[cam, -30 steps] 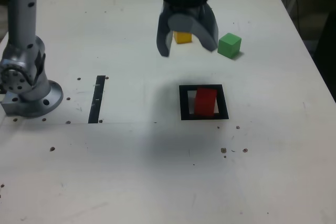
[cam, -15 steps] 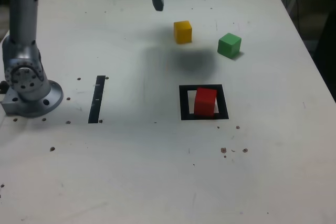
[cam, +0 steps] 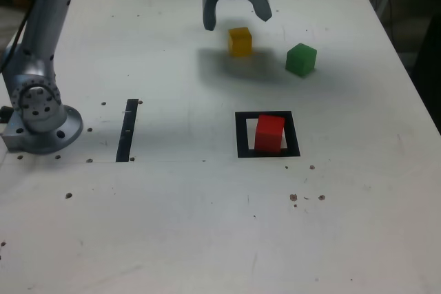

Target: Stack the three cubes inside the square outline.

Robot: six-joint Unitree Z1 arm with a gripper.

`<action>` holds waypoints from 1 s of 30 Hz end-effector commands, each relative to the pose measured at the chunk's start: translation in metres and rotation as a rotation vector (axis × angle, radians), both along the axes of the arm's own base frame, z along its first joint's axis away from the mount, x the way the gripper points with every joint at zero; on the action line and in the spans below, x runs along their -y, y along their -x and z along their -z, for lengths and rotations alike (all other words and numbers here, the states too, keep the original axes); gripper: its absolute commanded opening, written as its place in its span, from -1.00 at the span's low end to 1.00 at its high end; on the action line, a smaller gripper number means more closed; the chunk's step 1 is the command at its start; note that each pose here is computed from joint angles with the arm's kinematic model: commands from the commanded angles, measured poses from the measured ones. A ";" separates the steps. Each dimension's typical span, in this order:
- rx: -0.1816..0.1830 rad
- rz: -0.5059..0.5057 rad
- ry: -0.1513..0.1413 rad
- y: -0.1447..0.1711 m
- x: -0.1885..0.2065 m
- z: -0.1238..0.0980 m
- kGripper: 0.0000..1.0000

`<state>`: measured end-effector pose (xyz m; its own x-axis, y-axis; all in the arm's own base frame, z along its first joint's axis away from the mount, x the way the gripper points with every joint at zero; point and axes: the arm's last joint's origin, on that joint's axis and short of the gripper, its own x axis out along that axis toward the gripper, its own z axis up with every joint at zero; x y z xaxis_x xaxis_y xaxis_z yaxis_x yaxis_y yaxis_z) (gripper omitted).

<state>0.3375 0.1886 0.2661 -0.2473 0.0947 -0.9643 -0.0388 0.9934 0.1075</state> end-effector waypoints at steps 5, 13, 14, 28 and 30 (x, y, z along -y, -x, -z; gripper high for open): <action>-0.025 0.002 0.013 -0.010 -0.007 0.023 0.98; -0.039 0.011 0.015 -0.017 -0.013 0.038 0.75; -0.039 0.012 0.016 -0.018 -0.013 0.039 0.69; -0.049 0.000 0.040 -0.022 -0.019 0.058 0.16; -0.046 0.000 0.039 -0.023 -0.020 0.059 0.05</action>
<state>0.3595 0.2073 0.2110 -0.2871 0.0611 -0.9560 -0.0357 0.9966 0.0744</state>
